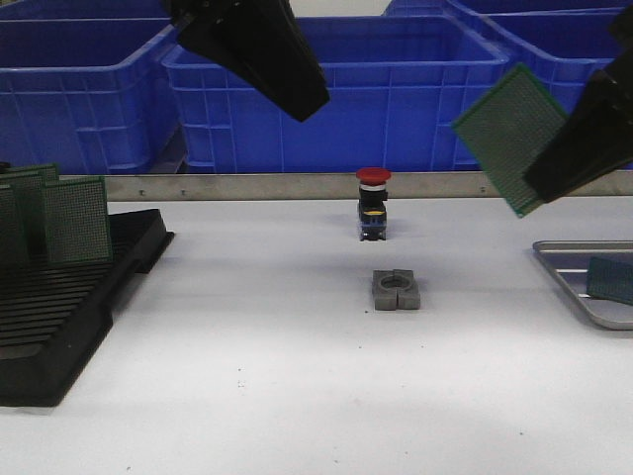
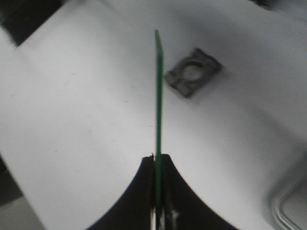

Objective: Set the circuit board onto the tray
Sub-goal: 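Lower the second board onto the silver tray with the right gripper and release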

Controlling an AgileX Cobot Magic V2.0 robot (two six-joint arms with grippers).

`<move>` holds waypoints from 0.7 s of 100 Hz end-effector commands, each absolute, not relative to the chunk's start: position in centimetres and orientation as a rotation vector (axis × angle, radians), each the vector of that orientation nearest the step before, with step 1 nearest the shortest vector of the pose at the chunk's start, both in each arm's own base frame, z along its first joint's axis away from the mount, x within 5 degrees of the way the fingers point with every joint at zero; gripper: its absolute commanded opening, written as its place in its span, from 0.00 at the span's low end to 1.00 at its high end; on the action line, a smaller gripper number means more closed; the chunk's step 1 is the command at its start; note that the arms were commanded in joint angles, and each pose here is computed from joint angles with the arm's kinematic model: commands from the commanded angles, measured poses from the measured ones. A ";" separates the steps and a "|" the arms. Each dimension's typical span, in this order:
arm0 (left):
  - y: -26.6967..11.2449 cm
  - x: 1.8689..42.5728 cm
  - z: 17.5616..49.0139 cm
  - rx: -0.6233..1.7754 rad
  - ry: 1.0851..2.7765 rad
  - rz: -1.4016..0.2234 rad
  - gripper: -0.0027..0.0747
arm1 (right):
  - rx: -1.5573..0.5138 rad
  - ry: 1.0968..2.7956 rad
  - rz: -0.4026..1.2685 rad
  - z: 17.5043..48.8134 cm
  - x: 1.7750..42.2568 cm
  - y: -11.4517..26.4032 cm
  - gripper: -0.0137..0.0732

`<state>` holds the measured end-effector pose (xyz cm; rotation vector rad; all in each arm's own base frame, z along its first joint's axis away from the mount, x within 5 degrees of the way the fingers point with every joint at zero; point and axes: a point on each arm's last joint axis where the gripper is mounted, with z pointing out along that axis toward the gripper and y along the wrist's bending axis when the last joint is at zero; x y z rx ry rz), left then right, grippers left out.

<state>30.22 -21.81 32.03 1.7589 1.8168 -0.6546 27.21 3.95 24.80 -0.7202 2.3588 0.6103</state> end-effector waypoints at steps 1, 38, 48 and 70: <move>-21.7 29.5 35.0 1.674 1.757 -0.669 0.69 | -0.489 2.363 0.565 25.5 28.3 1.3 0.08; -21.7 29.3 35.0 1.685 1.759 -0.699 0.69 | -0.103 2.462 0.362 20.2 31.5 -4.5 0.12; -21.7 29.3 35.0 1.687 1.759 -0.700 0.69 | -0.090 2.461 0.342 20.0 31.7 -4.6 0.31; -21.7 29.2 35.0 1.692 1.760 -0.704 0.64 | -0.080 2.446 0.313 20.3 31.8 -4.8 0.72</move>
